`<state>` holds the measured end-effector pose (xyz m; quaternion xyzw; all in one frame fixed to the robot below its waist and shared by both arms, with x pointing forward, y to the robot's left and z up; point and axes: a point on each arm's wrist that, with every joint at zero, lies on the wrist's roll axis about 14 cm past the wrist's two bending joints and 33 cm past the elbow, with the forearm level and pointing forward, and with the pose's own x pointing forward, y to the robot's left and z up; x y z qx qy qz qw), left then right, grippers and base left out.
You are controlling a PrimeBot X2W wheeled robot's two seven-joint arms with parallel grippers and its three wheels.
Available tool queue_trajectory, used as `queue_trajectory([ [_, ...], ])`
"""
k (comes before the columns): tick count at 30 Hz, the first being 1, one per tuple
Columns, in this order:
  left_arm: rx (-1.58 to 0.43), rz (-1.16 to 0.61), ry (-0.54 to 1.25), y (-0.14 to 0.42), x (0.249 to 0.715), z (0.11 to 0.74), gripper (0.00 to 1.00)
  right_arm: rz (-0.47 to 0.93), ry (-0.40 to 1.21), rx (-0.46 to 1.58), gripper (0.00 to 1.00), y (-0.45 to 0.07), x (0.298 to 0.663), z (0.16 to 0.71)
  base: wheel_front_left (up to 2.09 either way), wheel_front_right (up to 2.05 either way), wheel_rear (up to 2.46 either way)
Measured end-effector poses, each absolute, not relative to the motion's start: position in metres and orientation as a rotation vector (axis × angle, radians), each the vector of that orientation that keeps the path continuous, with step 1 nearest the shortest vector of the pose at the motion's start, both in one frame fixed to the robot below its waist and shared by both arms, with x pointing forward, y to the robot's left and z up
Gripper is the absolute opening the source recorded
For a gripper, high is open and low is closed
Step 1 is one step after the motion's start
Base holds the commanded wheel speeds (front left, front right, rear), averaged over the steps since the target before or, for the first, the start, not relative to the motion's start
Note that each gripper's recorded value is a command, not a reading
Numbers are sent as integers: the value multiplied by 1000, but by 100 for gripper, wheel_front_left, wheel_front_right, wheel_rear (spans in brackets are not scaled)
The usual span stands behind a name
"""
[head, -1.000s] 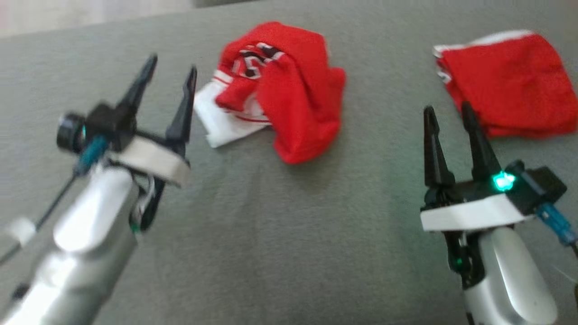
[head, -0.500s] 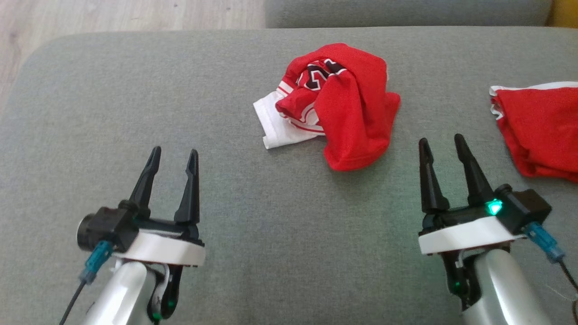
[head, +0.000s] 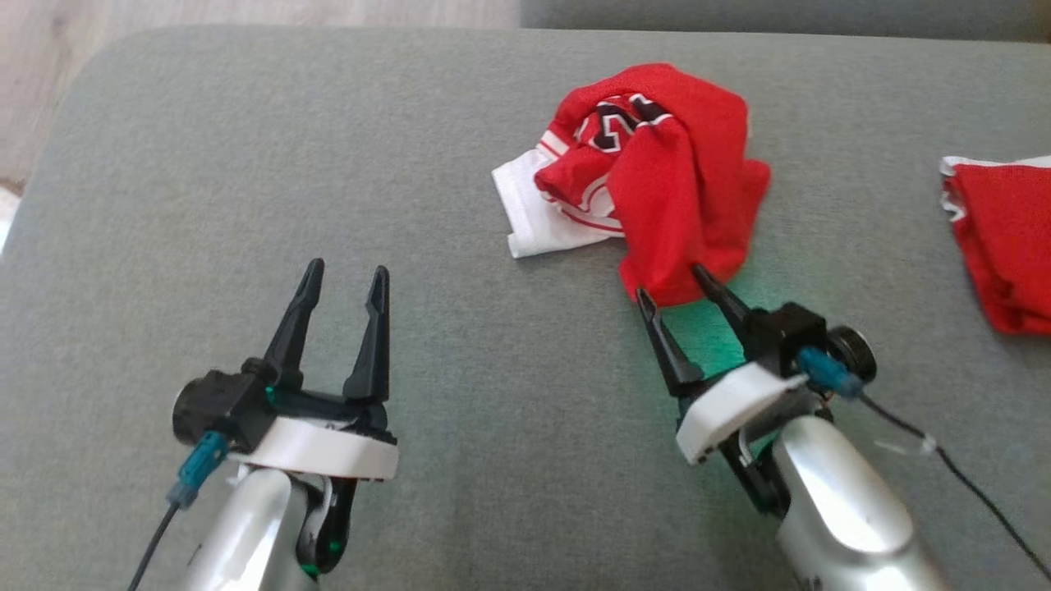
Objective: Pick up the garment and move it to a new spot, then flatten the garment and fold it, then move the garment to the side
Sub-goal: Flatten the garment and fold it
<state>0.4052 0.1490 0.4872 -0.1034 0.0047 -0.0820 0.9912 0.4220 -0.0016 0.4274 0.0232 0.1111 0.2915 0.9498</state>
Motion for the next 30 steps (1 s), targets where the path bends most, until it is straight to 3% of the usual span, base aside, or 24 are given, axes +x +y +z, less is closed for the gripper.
queue_trajectory([
  [7,-210,-123,20,162,402,481,100,602,337,-47,100,-1,437,396,0,0,0],
  [8,-212,-117,20,164,401,481,100,599,348,-50,36,-2,438,393,0,0,0],
  [9,-211,-110,20,166,401,481,100,592,350,-49,0,-4,441,392,0,0,0],
  [15,-200,-118,15,166,404,482,100,474,308,-40,0,-39,456,400,0,0,0],
  [24,-215,-200,-15,135,412,492,100,152,252,-108,0,-171,472,425,0,0,0],
  [29,-220,-224,-24,127,414,496,100,67,254,-114,0,-204,470,433,0,0,0],
  [30,-221,-225,-25,126,415,496,100,56,258,-118,82,-208,470,433,0,0,0],
])
